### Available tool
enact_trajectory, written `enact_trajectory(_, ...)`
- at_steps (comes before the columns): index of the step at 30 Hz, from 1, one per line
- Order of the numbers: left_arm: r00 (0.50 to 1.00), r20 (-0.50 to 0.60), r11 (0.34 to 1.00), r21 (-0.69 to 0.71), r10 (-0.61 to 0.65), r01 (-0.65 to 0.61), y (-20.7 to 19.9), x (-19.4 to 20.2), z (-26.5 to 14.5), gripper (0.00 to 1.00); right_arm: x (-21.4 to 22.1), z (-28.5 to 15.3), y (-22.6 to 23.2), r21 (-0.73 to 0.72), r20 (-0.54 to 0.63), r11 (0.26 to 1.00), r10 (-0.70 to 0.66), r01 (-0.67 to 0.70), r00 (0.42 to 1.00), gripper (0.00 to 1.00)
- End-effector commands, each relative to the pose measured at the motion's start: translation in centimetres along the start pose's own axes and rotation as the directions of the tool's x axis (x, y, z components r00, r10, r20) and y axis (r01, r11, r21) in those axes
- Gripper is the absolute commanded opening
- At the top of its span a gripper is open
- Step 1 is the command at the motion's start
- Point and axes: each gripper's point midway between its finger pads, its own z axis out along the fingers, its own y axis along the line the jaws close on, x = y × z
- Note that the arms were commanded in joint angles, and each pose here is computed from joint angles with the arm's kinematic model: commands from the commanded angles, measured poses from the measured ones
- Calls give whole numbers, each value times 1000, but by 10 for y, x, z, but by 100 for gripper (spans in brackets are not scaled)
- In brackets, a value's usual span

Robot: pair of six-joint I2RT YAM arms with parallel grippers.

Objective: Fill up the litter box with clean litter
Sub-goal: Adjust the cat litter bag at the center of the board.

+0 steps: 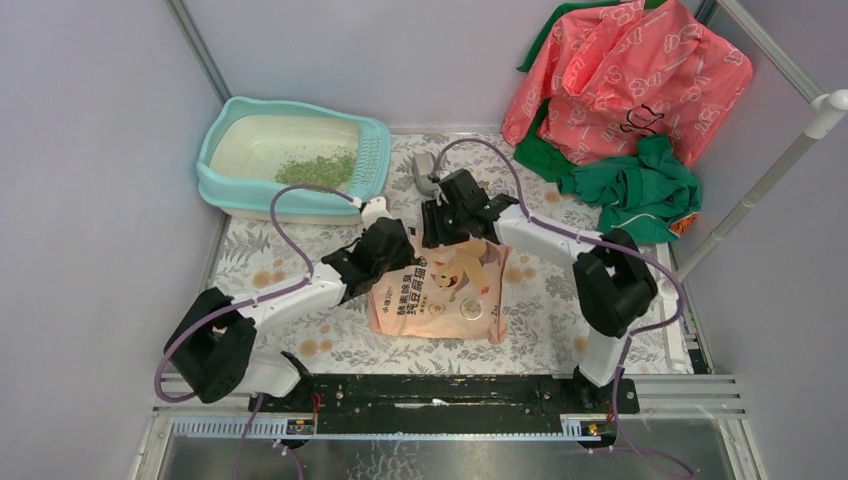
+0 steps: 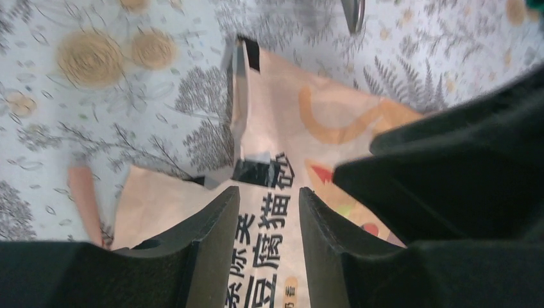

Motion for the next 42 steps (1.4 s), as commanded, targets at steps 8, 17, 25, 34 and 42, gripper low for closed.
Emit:
enact_trajectory(8,996,-32,978,-188,88,-92,21,13,44,49,89,-82,5,-19,8,999,40,-40,999,56)
enact_trajectory(17,996,-41,956,-280,79,-87,55,2,79,48,152,-95,53,-92,130,996,13,-1,991,63)
enact_trajectory(25,995,-56,957,-274,84,-96,61,1,79,48,164,-83,37,356,170,831,-508,428,844,63)
enact_trajectory(34,999,-7,977,-208,49,-49,53,-15,46,48,179,-69,57,556,88,492,-836,670,541,69)
enact_trajectory(42,1000,10,987,-162,24,-22,47,-21,30,48,187,-61,100,532,168,480,-867,697,469,72)
